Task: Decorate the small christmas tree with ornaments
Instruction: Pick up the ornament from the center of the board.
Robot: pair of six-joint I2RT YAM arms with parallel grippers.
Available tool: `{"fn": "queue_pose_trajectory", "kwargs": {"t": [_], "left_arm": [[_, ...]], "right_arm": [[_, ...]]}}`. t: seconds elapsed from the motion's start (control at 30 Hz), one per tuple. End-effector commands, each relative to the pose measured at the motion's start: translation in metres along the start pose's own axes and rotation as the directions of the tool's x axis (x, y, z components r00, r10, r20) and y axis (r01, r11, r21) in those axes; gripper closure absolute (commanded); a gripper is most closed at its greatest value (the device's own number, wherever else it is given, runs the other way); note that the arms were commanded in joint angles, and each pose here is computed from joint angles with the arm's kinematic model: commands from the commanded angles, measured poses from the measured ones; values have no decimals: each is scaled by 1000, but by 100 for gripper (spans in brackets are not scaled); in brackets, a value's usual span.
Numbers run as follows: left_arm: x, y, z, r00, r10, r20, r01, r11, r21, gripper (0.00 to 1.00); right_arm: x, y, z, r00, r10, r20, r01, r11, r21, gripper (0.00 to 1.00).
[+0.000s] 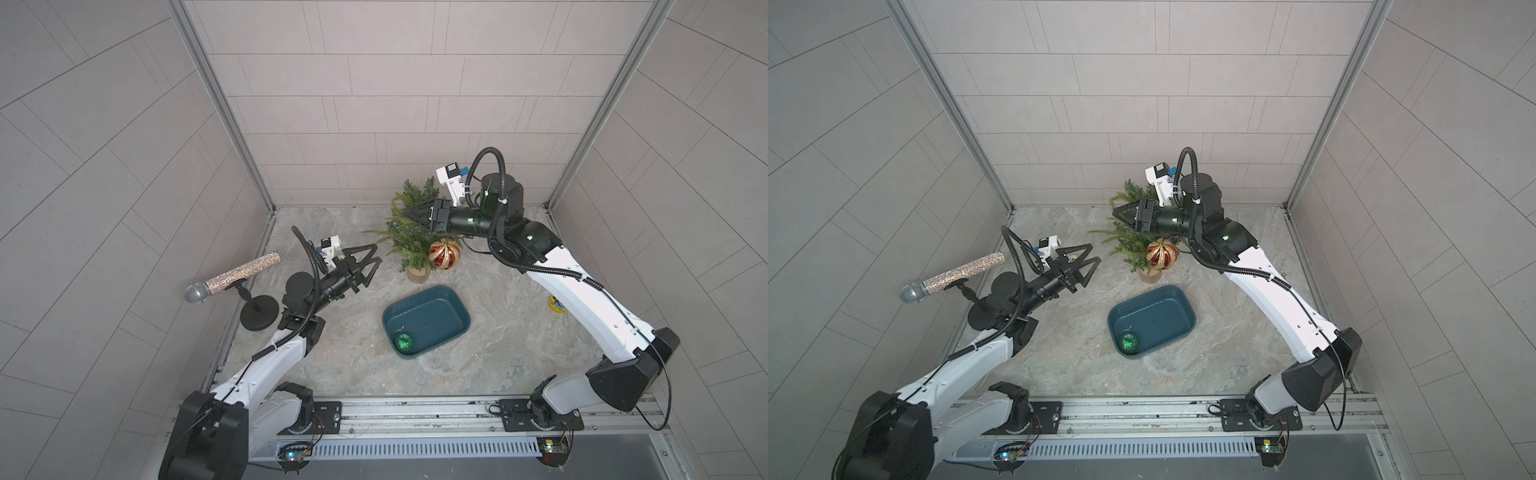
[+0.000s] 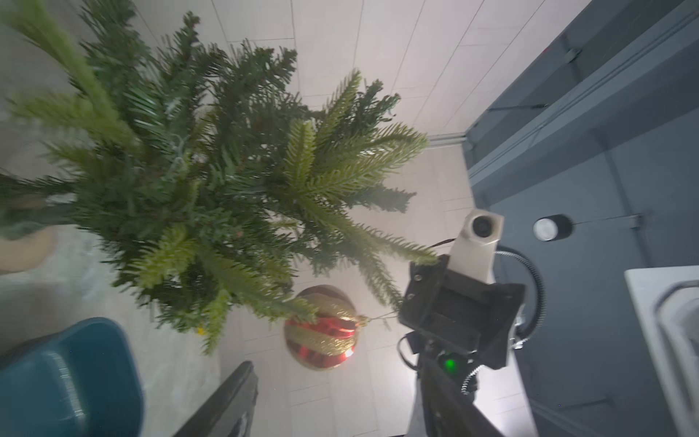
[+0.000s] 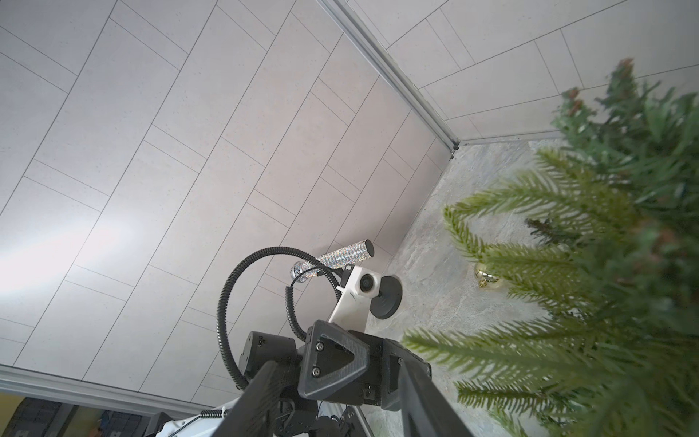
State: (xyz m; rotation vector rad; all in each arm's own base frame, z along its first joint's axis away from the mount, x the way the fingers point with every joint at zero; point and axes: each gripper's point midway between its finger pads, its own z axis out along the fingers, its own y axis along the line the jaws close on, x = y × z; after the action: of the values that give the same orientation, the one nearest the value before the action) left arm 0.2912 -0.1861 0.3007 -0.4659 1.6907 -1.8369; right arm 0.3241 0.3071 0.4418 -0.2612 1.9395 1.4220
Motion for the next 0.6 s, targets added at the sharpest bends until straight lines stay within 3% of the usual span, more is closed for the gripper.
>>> {"fn": "queue_pose_trajectory", "kwargs": {"t": [0.0, 0.1, 0.23, 0.37, 0.57], "left_arm": [[-6, 27, -17, 991, 135, 20, -127, 964, -234, 22], [-22, 35, -39, 963, 266, 43, -224, 878, -422, 16], [-52, 52, -72, 906, 423, 8, -294, 643, -708, 7], [-77, 71, -81, 887, 459, -53, -296, 476, -828, 5], [-90, 114, -79, 903, 410, -130, -286, 346, -893, 5]], "right_arm": [[-9, 19, -18, 997, -68, 42, 69, 997, -36, 43], [-8, 20, -28, 993, -107, 49, 108, 994, -19, 38], [-9, 7, -49, 985, -155, 80, 150, 986, 69, 31], [-8, -8, -72, 977, -179, 117, 161, 976, 148, 29], [-2, -35, -104, 965, -214, 151, 166, 946, 279, 29]]}}
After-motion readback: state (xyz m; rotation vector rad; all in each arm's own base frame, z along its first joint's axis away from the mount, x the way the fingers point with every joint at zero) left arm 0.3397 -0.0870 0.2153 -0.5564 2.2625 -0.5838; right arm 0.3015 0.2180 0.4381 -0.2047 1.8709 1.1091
